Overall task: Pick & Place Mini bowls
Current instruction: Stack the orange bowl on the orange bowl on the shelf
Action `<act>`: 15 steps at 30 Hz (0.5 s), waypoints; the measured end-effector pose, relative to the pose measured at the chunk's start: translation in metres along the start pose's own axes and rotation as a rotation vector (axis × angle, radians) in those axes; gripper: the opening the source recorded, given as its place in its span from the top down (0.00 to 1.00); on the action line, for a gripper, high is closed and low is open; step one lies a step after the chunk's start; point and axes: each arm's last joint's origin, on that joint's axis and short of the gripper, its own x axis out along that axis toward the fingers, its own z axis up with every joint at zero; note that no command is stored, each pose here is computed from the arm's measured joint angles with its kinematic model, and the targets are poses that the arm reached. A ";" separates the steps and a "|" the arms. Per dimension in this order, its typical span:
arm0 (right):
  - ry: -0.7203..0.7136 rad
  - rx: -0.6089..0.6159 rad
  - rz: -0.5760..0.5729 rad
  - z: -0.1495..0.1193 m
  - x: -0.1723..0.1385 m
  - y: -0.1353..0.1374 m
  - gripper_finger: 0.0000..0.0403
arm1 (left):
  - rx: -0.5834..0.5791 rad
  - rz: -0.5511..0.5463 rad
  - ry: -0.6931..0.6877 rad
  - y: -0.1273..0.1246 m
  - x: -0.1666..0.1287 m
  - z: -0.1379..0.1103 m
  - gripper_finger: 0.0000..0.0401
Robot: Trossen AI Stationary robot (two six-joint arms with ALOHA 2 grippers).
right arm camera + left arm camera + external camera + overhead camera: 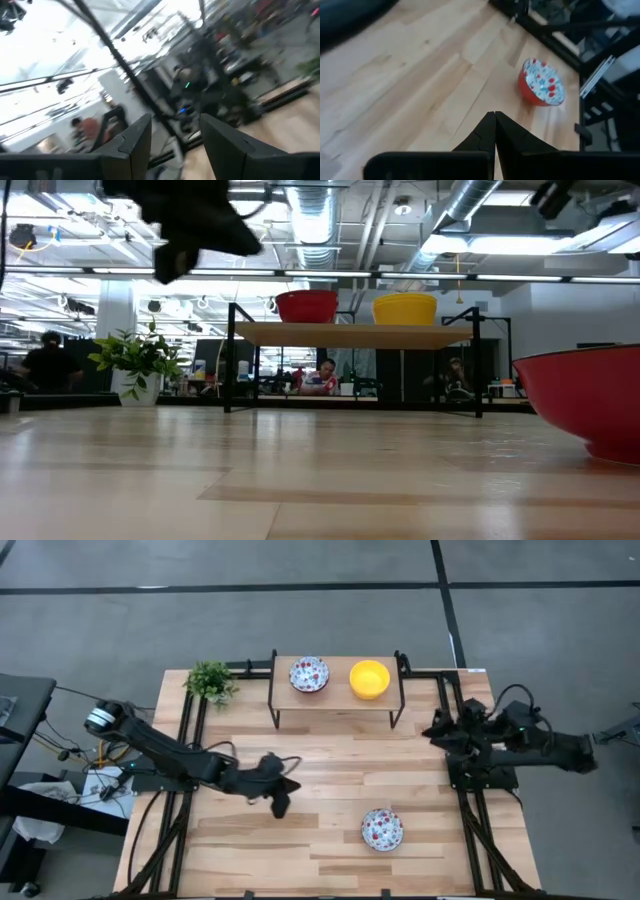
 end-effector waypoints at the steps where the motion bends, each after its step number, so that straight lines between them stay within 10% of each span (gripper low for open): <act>1: 0.025 0.019 0.011 -0.002 0.006 0.000 0.61 | -0.009 -0.003 -0.017 0.004 -0.008 -0.002 0.99; 15: 0.448 0.155 -0.004 0.023 0.084 0.051 0.73 | -0.026 -0.097 -0.104 0.050 -0.065 -0.017 0.99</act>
